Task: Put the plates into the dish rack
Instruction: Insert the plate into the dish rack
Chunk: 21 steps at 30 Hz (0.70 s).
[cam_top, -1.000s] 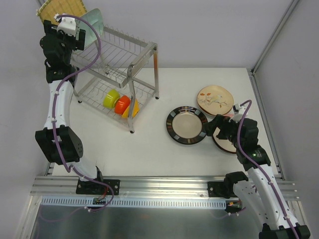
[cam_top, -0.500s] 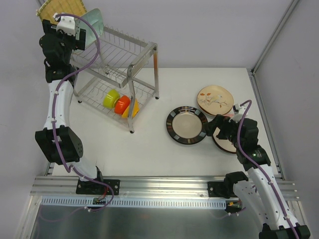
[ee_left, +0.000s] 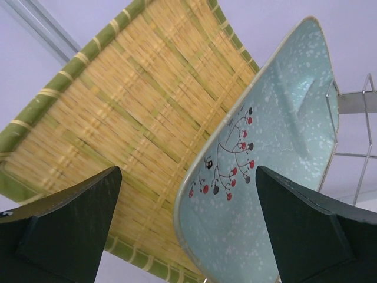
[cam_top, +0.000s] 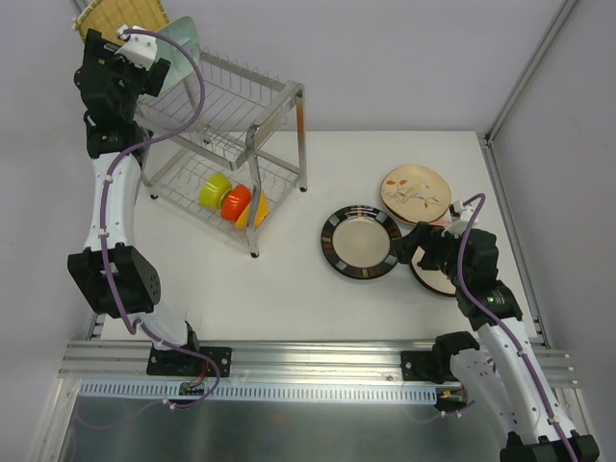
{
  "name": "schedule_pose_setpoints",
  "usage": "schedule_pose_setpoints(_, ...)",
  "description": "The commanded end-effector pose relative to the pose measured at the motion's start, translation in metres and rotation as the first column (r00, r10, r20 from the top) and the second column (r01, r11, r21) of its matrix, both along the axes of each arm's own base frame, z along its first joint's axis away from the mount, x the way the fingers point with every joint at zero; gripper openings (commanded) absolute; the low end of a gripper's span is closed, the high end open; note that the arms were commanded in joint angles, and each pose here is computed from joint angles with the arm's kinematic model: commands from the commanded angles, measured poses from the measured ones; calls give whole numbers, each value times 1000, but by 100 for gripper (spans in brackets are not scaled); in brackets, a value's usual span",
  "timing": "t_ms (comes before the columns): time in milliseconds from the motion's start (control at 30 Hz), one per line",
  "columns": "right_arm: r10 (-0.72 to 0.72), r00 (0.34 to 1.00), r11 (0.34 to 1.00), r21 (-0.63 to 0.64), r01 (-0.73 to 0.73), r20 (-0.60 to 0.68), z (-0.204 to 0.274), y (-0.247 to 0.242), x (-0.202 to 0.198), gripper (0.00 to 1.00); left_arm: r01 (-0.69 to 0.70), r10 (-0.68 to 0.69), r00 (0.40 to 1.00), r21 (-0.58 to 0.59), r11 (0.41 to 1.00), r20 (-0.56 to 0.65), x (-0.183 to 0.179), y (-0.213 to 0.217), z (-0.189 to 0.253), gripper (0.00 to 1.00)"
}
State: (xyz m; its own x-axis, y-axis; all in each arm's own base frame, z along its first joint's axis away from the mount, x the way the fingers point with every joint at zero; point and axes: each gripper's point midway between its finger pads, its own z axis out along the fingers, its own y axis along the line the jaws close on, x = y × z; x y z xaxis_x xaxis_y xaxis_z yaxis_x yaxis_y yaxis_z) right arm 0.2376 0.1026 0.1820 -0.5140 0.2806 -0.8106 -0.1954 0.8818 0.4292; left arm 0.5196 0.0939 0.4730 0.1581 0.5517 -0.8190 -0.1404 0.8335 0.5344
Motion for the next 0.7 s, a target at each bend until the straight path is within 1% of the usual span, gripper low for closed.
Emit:
schedule_pose_setpoints(0, 5, 999, 1000, -9, -4, 39, 6, 1, 4, 99, -48, 37, 996, 128, 991, 86, -7, 4, 38, 99)
schedule_pose_setpoints(133, 3, 999, 1000, -10, -3, 33, 4, 1, 4, 100, -32, 21, 995, 113, 993, 93, -8, -1, 41, 99)
schedule_pose_setpoints(333, 6, 1000, 1000, -8, -5, 31, 4, 1, 4, 100, 21, -26, 994, 54, 998, 103, -12, -10, 45, 99)
schedule_pose_setpoints(667, 6, 999, 1000, -4, -6, 35, 5, 1, 3, 100, 41, -46, 989, 40, 998, 141, -25, -17, 63, 99)
